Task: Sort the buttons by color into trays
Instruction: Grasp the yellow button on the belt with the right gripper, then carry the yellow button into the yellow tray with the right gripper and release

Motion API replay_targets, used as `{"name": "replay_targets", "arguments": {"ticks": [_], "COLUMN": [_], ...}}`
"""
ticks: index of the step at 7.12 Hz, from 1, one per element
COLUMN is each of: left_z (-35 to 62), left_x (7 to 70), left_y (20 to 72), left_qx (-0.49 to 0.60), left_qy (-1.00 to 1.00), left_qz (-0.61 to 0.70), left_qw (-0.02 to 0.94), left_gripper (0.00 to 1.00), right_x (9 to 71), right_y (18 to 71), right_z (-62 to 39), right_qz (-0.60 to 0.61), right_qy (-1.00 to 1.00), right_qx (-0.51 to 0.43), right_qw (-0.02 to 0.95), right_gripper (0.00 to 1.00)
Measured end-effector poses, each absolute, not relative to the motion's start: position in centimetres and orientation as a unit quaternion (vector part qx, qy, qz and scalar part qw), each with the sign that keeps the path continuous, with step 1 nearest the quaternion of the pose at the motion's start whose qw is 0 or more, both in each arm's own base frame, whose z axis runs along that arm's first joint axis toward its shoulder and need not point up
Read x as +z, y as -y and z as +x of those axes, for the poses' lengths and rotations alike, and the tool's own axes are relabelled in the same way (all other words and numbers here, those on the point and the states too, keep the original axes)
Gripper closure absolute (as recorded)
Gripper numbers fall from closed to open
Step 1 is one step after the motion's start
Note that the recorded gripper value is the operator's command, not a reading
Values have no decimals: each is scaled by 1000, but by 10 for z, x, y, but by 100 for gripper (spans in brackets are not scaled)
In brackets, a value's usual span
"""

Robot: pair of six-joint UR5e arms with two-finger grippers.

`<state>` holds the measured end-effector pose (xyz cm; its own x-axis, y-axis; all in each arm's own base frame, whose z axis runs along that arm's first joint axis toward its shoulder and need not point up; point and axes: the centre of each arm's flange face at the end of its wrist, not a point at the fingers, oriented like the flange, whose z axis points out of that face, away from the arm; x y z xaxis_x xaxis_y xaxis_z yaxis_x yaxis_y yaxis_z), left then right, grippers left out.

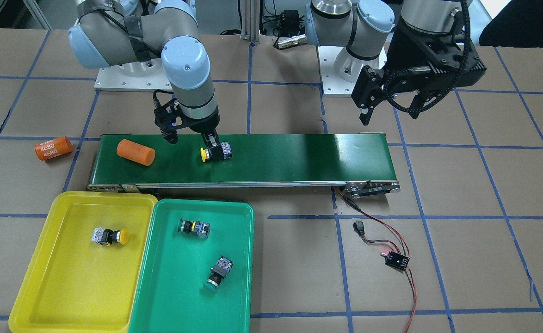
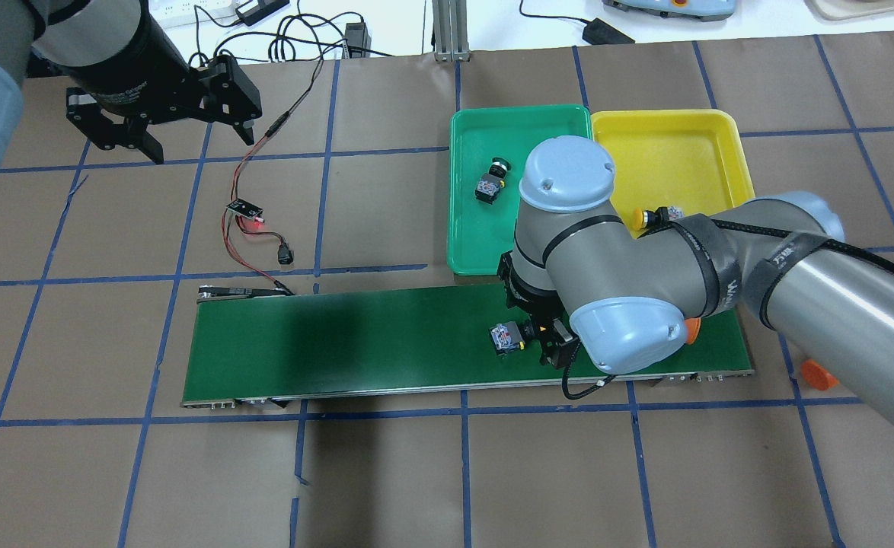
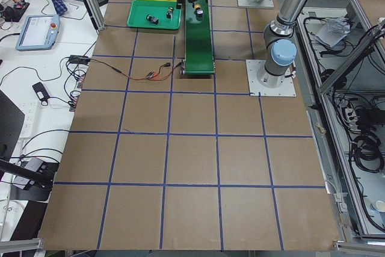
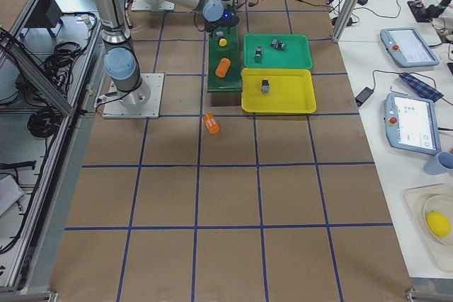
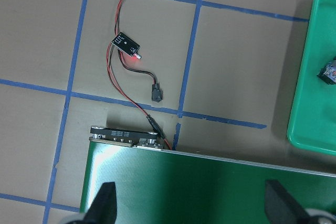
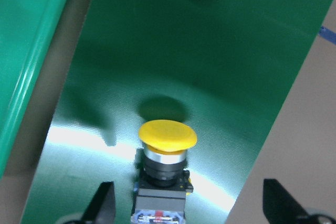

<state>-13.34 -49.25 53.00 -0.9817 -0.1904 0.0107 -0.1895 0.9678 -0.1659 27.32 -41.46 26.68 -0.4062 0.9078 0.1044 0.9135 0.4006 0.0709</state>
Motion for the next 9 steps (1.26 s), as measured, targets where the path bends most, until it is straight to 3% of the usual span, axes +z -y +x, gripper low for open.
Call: {"name": "replay_targets", "arguments": {"ticks": [3, 5, 6, 9], "left_z": [-133, -133, -134, -133], "left_x": [532, 532, 531, 530], "left_y": [494, 495, 493, 489], "left_qx": [-85, -85, -84, -83], "left_qy": [-992, -992, -992, -992], "left_qz": [-97, -96, -96, -95], "left_qw": [2, 1, 2, 3], "left_gripper": [0, 0, 0, 0], "right_x": [248, 244, 244, 250], "right_y": [415, 415, 416, 425], "right_z": [274, 273, 273, 268], "right_qz": [-544, -543, -543, -547], "right_qy": [835, 835, 836, 834], "right_qx": [-69, -71, -69, -60], "right_qw": [39, 43, 43, 33], "right_gripper": [0, 78, 100, 100]}}
